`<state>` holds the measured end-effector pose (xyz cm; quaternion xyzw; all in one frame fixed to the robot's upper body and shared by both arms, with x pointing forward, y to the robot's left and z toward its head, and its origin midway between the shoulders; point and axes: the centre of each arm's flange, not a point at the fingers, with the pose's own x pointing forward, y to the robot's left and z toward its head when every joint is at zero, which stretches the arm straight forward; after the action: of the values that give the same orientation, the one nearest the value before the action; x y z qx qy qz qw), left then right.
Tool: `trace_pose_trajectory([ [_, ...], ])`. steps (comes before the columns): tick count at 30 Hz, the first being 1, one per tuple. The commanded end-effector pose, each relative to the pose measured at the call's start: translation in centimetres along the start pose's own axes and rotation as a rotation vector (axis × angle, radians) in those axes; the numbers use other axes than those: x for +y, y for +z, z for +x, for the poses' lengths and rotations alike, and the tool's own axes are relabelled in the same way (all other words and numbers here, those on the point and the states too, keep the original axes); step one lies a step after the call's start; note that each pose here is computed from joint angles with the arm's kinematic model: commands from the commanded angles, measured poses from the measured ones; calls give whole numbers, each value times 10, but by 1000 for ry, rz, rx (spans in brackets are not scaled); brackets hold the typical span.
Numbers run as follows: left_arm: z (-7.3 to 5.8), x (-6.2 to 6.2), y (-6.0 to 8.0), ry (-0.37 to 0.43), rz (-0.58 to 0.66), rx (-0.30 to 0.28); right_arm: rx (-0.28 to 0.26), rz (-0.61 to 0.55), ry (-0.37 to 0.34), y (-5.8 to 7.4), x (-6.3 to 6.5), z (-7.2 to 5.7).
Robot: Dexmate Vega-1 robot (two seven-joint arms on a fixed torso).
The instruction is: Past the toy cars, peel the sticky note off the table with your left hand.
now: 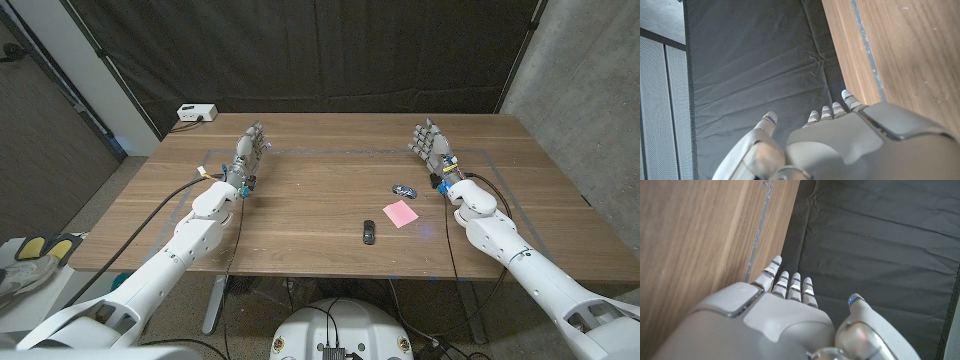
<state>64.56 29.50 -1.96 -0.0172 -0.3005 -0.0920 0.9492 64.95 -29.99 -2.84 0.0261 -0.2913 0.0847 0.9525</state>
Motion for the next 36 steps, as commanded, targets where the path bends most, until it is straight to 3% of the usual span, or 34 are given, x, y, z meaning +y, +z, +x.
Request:
trace_pose_trajectory([
  [1, 2, 3, 14, 24, 37, -14, -10, -13, -21, 2, -10, -2],
  [11, 22, -9, 17, 24, 70, -29, -26, -14, -76, 3, -33, -20],
  [17, 36, -25, 32, -32, 191, -39, -25, 0, -92, -2, -41, -29],
  [26, 51, -48, 57, -157, 449, -77, -36, -18, -106, 4, -49, -43],
  [36, 58, -70, 82, -244, 574, -96, -32, -58, -102, 11, -49, -55],
])
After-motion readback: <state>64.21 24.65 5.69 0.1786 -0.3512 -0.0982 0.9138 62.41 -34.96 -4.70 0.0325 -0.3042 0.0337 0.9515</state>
